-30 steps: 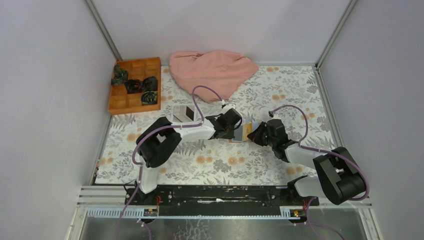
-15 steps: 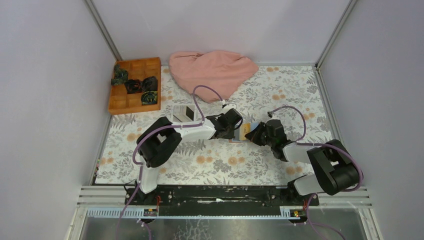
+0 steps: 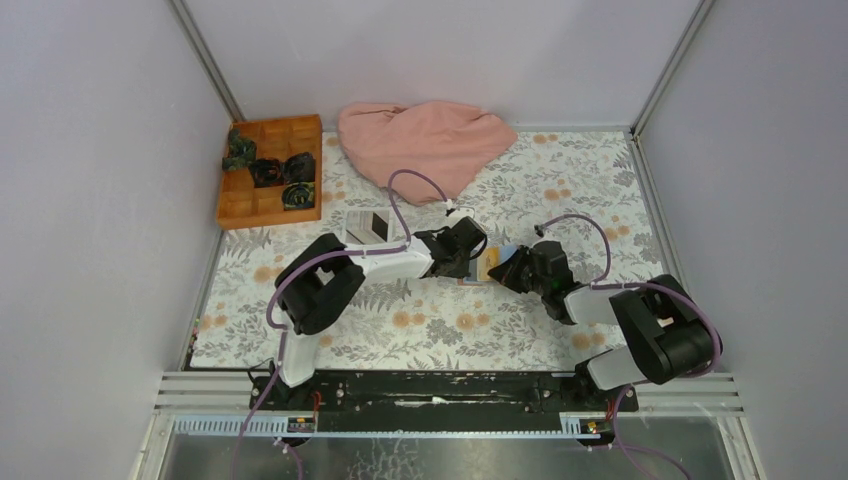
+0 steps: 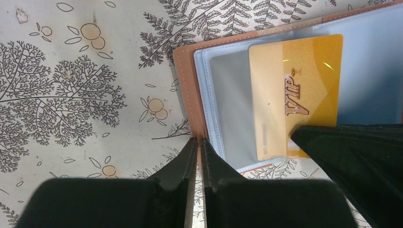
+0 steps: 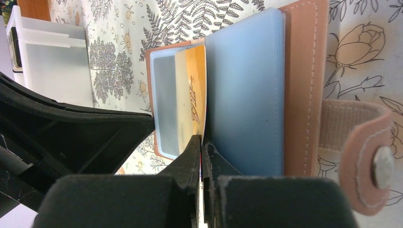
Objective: Put the credit cards into the card holder
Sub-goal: Insert the credit card into the card holder.
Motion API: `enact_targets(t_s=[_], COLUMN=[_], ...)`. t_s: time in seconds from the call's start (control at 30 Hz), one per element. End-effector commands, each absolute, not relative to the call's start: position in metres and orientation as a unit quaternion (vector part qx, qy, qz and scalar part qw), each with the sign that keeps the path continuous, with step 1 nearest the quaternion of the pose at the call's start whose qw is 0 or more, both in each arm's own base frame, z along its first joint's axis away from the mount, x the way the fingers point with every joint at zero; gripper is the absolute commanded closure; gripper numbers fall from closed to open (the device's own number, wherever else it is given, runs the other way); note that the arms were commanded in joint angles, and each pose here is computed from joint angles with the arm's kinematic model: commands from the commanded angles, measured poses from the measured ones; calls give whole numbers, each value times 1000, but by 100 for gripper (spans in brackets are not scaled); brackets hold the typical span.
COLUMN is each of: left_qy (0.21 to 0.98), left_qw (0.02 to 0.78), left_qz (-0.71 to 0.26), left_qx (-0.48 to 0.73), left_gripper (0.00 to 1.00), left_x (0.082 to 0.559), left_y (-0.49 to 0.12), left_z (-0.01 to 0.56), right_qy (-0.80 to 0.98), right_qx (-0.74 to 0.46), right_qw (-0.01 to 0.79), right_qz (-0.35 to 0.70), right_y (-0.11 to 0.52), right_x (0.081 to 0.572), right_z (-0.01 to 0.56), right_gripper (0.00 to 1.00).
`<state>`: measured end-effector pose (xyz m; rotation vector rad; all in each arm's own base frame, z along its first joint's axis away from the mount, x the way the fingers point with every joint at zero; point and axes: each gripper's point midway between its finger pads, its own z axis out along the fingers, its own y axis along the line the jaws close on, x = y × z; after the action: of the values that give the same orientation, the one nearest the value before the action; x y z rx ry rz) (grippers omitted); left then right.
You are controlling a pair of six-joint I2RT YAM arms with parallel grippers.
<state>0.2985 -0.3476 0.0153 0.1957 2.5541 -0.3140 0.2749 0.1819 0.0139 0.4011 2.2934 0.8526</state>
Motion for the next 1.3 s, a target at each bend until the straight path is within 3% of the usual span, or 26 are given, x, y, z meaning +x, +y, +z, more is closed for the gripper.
enact_targets(t_s=[0.0,0.1,0.27,0.37,0.7,1.27], left_qy=[951,951,952,953,953,955], left_qw=[278,279,277,274,272,268], left_qz=[-106,-104,-100,-99,-99,-98], left_qx=[83,85,85,85,85,86], left_gripper=[88,88,88,88,89,89], left_x=[299,299,299,298,298,295], left_y=[-351,-351,-349,-349,-349,-348], left_z=[8,9,6,4,3,0], right_qy=[933,935,936,935,932,916], right_qx=[140,136,133,130,134,143], right_qw=[207,203,206,217,252,314], right_qz=[258,258,253,248,222,206], right_y=[167,169,168,167,154,145], right_x=[211,208,209,212,219,241], right_z=[-45,-47,-46,-39,-21,10], right_gripper=[100,100,72,65,58,59])
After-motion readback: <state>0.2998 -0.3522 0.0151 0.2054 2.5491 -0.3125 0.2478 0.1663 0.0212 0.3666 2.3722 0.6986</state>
